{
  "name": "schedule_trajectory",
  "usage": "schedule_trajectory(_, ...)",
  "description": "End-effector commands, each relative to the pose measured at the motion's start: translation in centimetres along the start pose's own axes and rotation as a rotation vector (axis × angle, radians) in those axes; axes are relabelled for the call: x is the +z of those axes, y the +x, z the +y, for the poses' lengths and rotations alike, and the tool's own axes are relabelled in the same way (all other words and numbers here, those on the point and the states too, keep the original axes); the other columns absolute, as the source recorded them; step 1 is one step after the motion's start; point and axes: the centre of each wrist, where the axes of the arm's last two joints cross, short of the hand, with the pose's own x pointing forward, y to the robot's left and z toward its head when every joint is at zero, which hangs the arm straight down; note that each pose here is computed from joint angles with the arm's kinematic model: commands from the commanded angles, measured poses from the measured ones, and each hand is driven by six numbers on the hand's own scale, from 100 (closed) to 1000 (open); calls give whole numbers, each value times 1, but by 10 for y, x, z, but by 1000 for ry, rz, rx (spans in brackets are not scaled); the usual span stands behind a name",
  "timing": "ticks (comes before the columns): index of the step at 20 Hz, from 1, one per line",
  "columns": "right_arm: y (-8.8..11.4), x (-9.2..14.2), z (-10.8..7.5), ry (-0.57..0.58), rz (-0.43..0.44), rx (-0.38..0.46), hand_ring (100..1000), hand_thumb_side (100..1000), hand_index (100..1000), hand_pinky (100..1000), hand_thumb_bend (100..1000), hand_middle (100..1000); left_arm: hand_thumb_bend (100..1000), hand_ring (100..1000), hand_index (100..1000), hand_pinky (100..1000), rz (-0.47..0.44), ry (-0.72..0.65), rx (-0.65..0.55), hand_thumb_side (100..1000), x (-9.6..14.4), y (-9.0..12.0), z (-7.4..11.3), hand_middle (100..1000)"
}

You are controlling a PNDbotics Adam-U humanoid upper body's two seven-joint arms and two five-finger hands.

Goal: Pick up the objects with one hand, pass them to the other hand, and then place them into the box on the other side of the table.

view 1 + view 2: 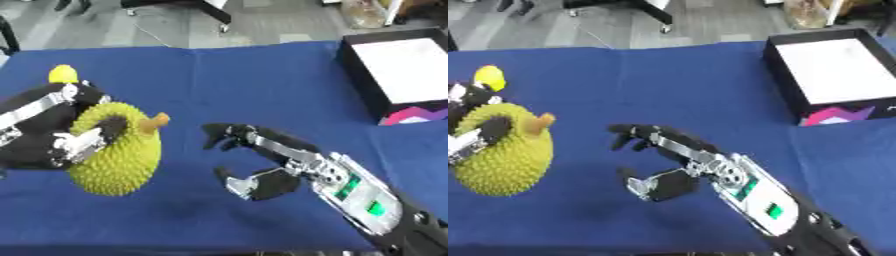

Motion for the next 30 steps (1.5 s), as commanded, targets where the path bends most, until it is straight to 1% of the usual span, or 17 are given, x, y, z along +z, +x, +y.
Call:
schedule_trajectory(1,4,-2,-4,-2,-9,24,979,325,1000,865,100,792,100,100,466,140,-10,-18,-34,475,0,9,4,122)
schedule_trajectory(6,8,-1,-7,-17,-29,53,975,345,1000,864,100,788,100,100,467,142,-3,-18,-48,472,1,10,6,123)
schedule_trajectory(8,16,0,-12,-42,-65,101,958,374,1000,859,100,756,100,100,468,144,8,-5,-67,471,4,11,10,124)
schedule_trajectory(10,27,3,-18,-80,-119,173,924,400,977,847,100,683,100,100,468,144,25,14,-88,471,8,13,16,123)
schedule_trajectory(13,37,6,-22,-123,-161,248,924,400,977,847,100,683,100,100,468,144,37,29,-100,471,11,16,21,123)
schedule_trajectory(14,41,6,-27,-163,-193,288,808,427,816,793,100,549,100,100,467,142,43,39,-97,477,12,15,23,122)
schedule_trajectory(15,43,7,-33,-228,-239,349,808,427,816,793,100,549,100,100,467,142,48,54,-88,477,13,15,26,122)
schedule_trajectory(17,45,8,-39,-340,-322,450,760,439,769,765,100,512,100,100,467,142,46,68,-60,479,13,12,30,122)
schedule_trajectory(18,45,7,-40,-381,-357,488,746,295,759,758,100,522,100,100,467,141,41,69,-46,482,12,11,30,122)
schedule_trajectory(19,46,7,-42,-420,-399,528,745,233,762,761,100,531,100,100,467,141,33,65,-29,482,9,10,30,122)
schedule_trajectory(20,47,7,-42,-449,-436,562,754,100,778,768,100,575,100,100,467,141,23,58,-14,484,7,9,30,122)
schedule_trajectory(23,48,6,-42,-491,-540,654,805,100,851,806,100,690,100,100,467,141,-13,20,25,486,-5,10,27,123)
schedule_trajectory(24,48,5,-43,-493,-570,682,849,100,915,850,100,766,100,100,467,140,-28,3,37,488,-10,11,25,123)
schedule_trajectory(25,48,5,-43,-493,-593,707,857,100,924,860,100,779,100,100,467,140,-40,-12,48,488,-14,12,24,123)
schedule_trajectory(26,49,5,-43,-491,-615,731,885,100,947,904,100,825,100,100,467,140,-54,-29,59,489,-18,13,22,123)
schedule_trajectory(29,49,5,-44,-481,-661,792,914,100,967,945,100,872,100,100,468,140,-90,-80,84,492,-31,17,15,124)
schedule_trajectory(30,49,5,-44,-479,-671,807,927,100,976,960,121,892,100,100,468,140,-101,-94,91,494,-35,19,13,124)
